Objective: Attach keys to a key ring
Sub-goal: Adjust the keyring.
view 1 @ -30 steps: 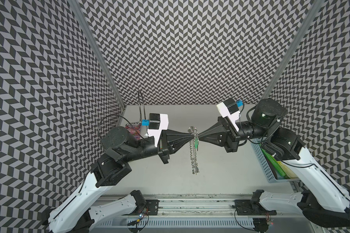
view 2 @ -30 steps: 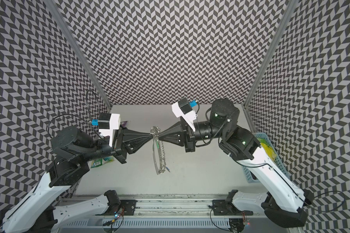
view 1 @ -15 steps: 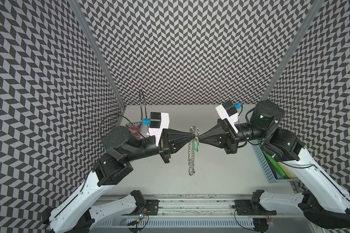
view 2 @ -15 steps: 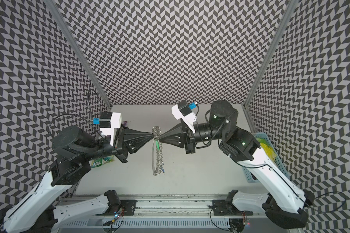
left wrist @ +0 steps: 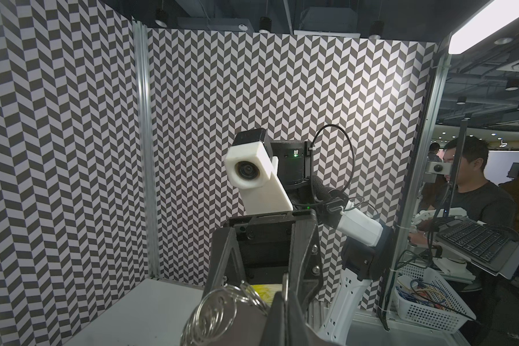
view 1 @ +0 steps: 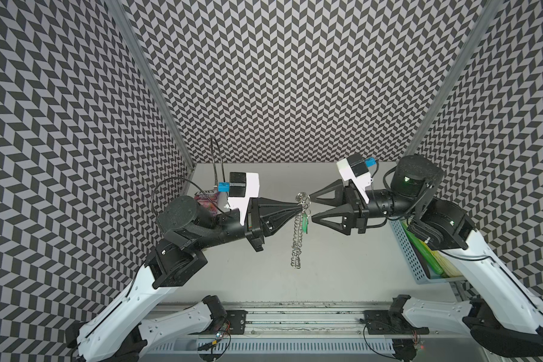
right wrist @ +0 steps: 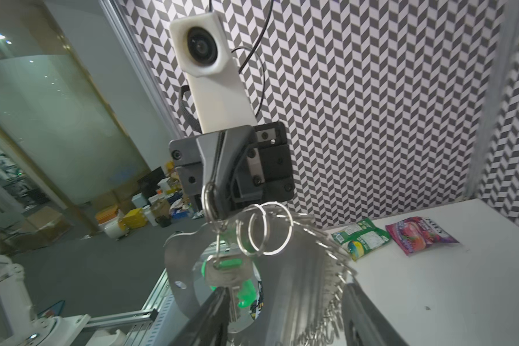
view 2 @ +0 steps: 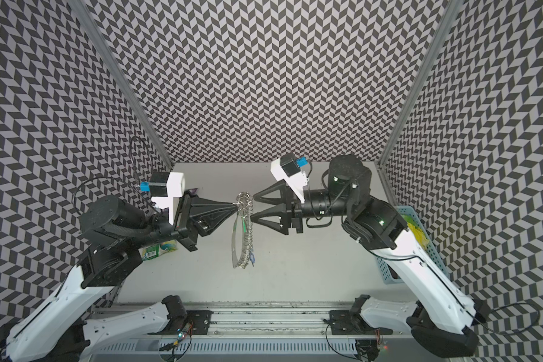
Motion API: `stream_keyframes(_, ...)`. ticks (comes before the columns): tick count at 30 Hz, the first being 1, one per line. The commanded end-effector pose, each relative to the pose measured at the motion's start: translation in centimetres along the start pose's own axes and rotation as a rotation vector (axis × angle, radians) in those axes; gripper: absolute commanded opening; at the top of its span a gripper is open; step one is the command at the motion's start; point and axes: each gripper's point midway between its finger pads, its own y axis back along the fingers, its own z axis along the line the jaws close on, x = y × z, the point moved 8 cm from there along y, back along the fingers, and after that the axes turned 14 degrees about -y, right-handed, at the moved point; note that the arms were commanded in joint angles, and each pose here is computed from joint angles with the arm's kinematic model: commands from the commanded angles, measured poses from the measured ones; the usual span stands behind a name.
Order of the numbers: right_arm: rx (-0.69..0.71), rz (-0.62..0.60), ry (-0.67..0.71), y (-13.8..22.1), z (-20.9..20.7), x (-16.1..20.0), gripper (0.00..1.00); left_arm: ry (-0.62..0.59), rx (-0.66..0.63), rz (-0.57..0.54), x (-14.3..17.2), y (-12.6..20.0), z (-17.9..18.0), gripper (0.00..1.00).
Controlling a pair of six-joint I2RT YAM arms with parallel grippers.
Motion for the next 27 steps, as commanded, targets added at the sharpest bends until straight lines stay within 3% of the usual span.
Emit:
stream_keyframes(1,0.058,-0.101,0.117,2.3,2.0,-1.8,0.61,-0.034,0.015,-0.068,-1.4,0.4,-0.4,0.0)
stream_keyframes(12,-0.106,-0.091,0.138,1.4,3.3,-3.9,0.44,-0.043,0.013,-0.063,-1.1,0.2,-0.3,0.0)
stream_keyframes(27,-0.201,-0.022,0.059,-0.4,2.3,-3.2,0.38,-0.059,0.004,-0.058,-0.9,-0.2,0.0,0.0)
